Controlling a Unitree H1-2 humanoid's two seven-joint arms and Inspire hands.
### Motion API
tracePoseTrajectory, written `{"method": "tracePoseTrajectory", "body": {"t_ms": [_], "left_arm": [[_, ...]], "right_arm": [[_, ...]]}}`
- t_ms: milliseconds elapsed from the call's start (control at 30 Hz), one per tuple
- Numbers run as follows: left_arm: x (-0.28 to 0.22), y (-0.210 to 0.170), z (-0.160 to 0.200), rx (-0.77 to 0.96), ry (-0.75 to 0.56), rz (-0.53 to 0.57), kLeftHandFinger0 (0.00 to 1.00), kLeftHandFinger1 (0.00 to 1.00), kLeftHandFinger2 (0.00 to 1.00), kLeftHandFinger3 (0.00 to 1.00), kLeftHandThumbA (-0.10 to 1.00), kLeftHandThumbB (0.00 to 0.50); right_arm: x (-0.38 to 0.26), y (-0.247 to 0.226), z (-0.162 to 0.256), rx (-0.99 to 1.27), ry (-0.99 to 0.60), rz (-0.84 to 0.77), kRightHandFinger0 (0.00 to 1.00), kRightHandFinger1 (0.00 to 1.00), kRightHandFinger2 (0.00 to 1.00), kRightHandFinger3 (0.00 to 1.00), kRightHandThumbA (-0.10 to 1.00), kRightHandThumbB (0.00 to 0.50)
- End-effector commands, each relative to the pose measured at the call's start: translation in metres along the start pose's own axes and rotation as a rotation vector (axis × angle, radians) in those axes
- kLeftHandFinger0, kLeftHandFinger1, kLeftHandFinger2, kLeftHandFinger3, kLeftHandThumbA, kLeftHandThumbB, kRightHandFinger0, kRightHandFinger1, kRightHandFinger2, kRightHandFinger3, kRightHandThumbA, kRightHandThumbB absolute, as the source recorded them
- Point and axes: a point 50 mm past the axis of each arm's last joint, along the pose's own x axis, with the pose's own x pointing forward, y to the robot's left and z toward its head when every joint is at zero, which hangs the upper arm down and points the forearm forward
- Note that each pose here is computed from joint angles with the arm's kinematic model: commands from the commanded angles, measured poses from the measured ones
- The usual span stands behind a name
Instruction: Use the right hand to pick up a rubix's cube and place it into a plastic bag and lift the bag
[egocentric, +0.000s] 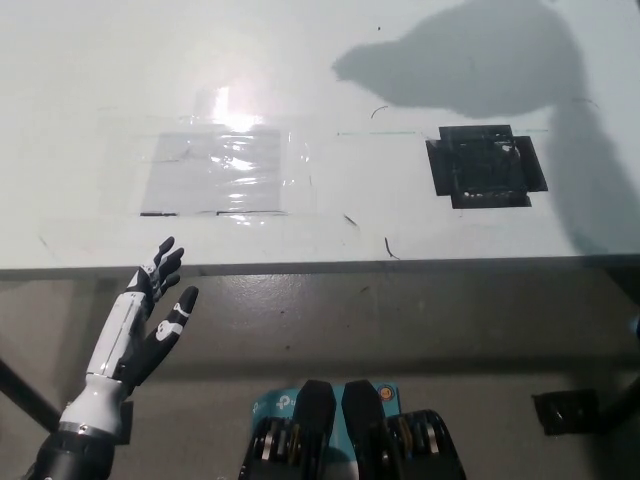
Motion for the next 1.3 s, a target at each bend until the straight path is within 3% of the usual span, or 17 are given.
{"method": "tracePoseTrajectory", "body": {"t_ms": [0,100,167,333,367,433,533,633,967,1200,1267], "left_arm": [[0.006,0.008,0.011,0.005,-0.051,-0.005,1.0,1.0,1.0,1.0,0.73,0.148],[0.002,0.007,0.009,0.015,-0.051,-0.013,1.0,1.0,1.0,1.0,0.74,0.155],[0.0,0.007,0.008,0.017,-0.051,-0.011,1.0,1.0,1.0,1.0,0.73,0.144],[0.004,0.008,0.012,0.016,-0.041,0.002,1.0,1.0,1.0,1.0,0.72,0.15],[0.006,0.009,0.014,0.016,-0.045,0.001,1.0,1.0,1.0,1.0,0.73,0.139],[0.008,0.008,0.016,0.01,-0.048,-0.002,1.0,1.0,1.0,1.0,0.74,0.141],[0.009,0.008,0.017,0.015,-0.051,-0.005,1.0,1.0,1.0,1.0,0.74,0.14],[0.009,0.01,0.015,0.028,-0.066,-0.011,1.0,1.0,1.0,1.0,0.74,0.142],[0.013,0.008,0.018,0.017,-0.069,-0.017,1.0,1.0,1.0,1.0,0.74,0.143],[0.013,0.009,0.018,0.015,-0.067,-0.021,1.0,1.0,1.0,1.0,0.73,0.146],[0.012,0.01,0.017,0.014,-0.069,-0.022,1.0,1.0,1.0,1.0,0.73,0.147]], "right_arm": [[-0.011,-0.06,0.075,0.037,-0.16,0.137,1.0,1.0,1.0,1.0,0.58,0.452],[-0.014,-0.034,0.037,-0.022,-0.086,0.199,1.0,1.0,1.0,1.0,0.6,0.445],[-0.018,-0.015,0.011,-0.024,-0.036,0.247,1.0,1.0,1.0,1.0,0.52,0.426],[-0.035,0.035,-0.064,-0.132,0.071,0.419,1.0,1.0,1.0,1.0,0.57,0.42],[-0.043,0.052,-0.086,-0.194,0.086,0.464,1.0,1.0,1.0,1.0,0.59,0.463],[-0.061,0.081,-0.122,-0.273,0.142,0.563,1.0,1.0,1.0,1.0,0.56,0.431],[-0.077,0.098,-0.145,-0.361,0.16,0.619,1.0,1.0,1.0,1.0,0.58,0.423],[-0.107,0.124,-0.189,-0.466,0.217,0.694,1.0,1.0,1.0,1.0,0.61,0.471],[-0.109,0.131,-0.221,-0.523,0.283,0.725,1.0,1.0,1.0,1.0,0.65,0.451],[-0.092,0.122,-0.202,-0.563,0.246,0.704,1.0,1.0,1.0,1.0,0.62,0.464],[-0.078,0.112,-0.187,-0.584,0.21,0.696,1.0,1.0,1.0,1.0,0.66,0.484]]}}
